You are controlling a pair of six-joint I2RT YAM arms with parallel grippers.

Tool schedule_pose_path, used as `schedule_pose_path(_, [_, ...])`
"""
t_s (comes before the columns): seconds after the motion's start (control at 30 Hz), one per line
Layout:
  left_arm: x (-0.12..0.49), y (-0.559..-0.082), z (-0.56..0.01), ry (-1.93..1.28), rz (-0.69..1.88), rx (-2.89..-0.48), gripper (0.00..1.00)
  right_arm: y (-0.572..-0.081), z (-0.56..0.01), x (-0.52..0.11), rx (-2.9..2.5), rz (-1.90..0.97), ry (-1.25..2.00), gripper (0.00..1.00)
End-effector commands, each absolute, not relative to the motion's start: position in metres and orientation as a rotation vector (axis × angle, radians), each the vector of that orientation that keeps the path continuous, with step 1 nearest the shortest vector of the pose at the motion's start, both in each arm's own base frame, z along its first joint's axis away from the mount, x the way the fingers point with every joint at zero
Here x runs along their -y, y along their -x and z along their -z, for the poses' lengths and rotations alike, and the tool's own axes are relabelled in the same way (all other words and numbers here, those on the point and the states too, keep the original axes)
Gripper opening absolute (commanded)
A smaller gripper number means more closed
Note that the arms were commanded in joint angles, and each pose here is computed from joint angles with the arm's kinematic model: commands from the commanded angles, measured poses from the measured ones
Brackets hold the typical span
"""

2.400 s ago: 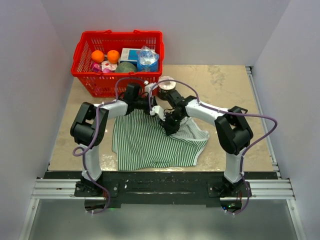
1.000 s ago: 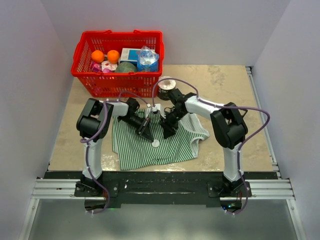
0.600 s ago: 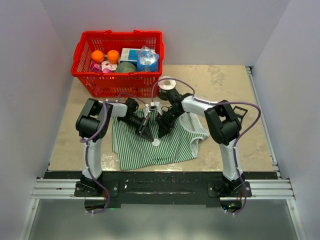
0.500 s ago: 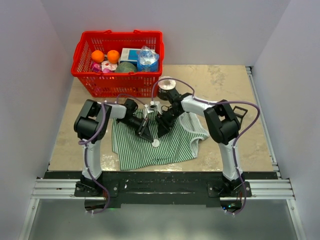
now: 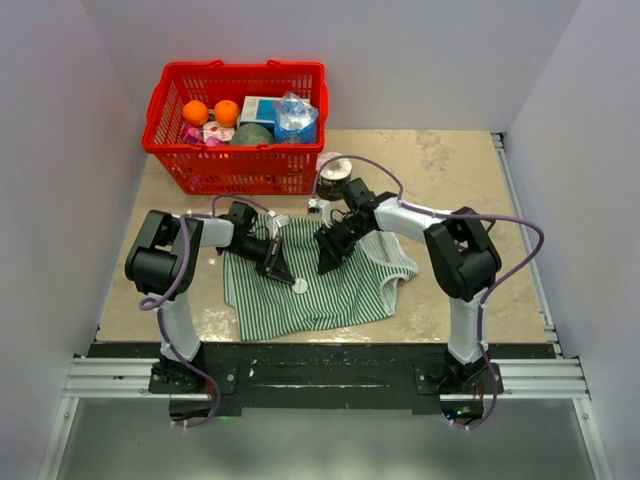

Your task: Remove the brooch from the garment

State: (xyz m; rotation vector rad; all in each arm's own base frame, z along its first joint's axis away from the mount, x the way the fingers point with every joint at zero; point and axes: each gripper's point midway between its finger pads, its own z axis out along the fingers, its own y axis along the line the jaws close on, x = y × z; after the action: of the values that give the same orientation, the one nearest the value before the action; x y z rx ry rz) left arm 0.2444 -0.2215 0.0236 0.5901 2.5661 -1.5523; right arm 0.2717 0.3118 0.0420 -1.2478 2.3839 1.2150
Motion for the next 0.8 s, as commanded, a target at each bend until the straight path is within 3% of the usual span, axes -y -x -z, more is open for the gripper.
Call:
schedule_pose_path(0.0, [0.219, -0.252, -0.029, -0.534, 1.515, -2.54, 0.0, -0.296, -0.058, -0.341, -2.256, -1.197, 1.209, 0.56])
schedule_pose_path(0.2, [0.217, -0.248, -0.021, -0.451, 1.538, -2.574, 0.0, -0.299, -0.041, -0.357, -2.326, -1.232, 1.125, 0.54])
schedule_pose_path(0.77, [0.211, -0.258, -0.023, -0.367, 1.569, -2.554, 0.0, -0.261, -0.018, -0.371, -2.393, -1.098, 1.276, 0.56])
